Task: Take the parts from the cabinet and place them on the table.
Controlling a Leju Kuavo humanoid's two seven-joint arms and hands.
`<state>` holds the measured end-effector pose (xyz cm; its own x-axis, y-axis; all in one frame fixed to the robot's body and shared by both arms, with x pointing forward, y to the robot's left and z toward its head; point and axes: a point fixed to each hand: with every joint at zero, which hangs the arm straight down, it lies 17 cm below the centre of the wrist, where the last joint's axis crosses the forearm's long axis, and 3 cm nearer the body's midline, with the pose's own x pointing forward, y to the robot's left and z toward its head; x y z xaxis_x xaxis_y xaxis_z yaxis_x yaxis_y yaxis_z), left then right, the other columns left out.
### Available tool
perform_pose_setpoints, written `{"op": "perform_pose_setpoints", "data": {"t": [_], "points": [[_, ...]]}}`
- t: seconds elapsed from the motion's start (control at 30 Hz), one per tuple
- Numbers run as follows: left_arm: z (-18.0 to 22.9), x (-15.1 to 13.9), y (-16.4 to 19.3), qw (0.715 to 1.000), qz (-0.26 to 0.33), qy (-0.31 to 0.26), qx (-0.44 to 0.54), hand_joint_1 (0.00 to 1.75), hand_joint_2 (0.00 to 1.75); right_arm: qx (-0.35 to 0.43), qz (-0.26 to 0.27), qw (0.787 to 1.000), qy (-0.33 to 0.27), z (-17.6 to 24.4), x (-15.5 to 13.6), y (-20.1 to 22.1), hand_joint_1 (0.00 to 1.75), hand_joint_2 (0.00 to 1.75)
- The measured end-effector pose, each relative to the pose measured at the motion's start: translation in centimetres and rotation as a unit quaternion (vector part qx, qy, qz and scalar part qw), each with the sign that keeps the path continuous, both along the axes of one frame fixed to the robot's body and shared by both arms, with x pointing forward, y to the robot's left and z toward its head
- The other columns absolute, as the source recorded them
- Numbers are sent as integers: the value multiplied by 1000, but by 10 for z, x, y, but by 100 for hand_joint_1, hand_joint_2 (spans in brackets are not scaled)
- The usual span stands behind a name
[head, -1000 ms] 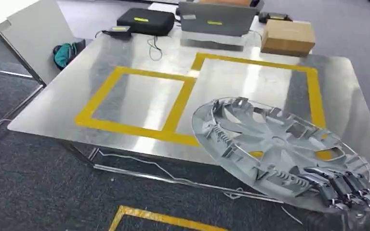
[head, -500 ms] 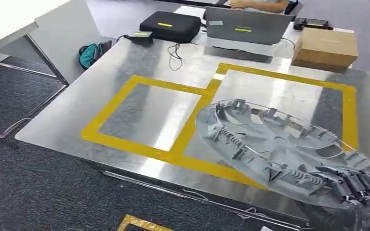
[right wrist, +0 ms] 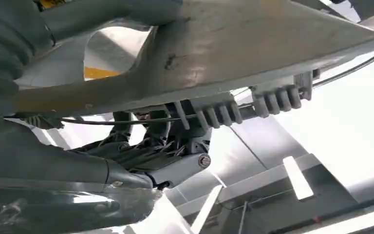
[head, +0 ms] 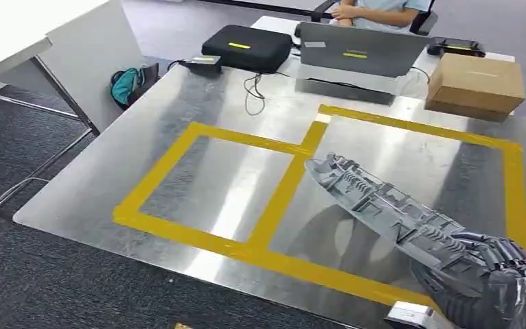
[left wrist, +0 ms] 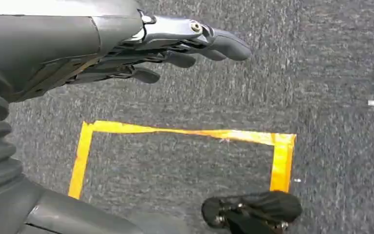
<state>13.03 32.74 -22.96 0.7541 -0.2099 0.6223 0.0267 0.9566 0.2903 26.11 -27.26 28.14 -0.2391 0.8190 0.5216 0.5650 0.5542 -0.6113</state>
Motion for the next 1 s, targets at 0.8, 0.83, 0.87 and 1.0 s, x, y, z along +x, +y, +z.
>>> {"op": "perform_pose_setpoints", "data": {"t": [0.8,0.83,0.87,1.0], "points": [[2,2,2,1000,0,-2,4,0,175,6,1,1000,5,-3,1,-2,115,175],[2,2,1,1000,0,-2,3,0,175,13,1,1000,9,-4,2,-5,115,175],[2,2,1,1000,0,-2,2,0,175,20,3,1000,14,-6,4,-7,115,175],[2,2,1,1000,0,-3,0,0,175,57,24,996,68,-26,16,-18,115,175]]}}
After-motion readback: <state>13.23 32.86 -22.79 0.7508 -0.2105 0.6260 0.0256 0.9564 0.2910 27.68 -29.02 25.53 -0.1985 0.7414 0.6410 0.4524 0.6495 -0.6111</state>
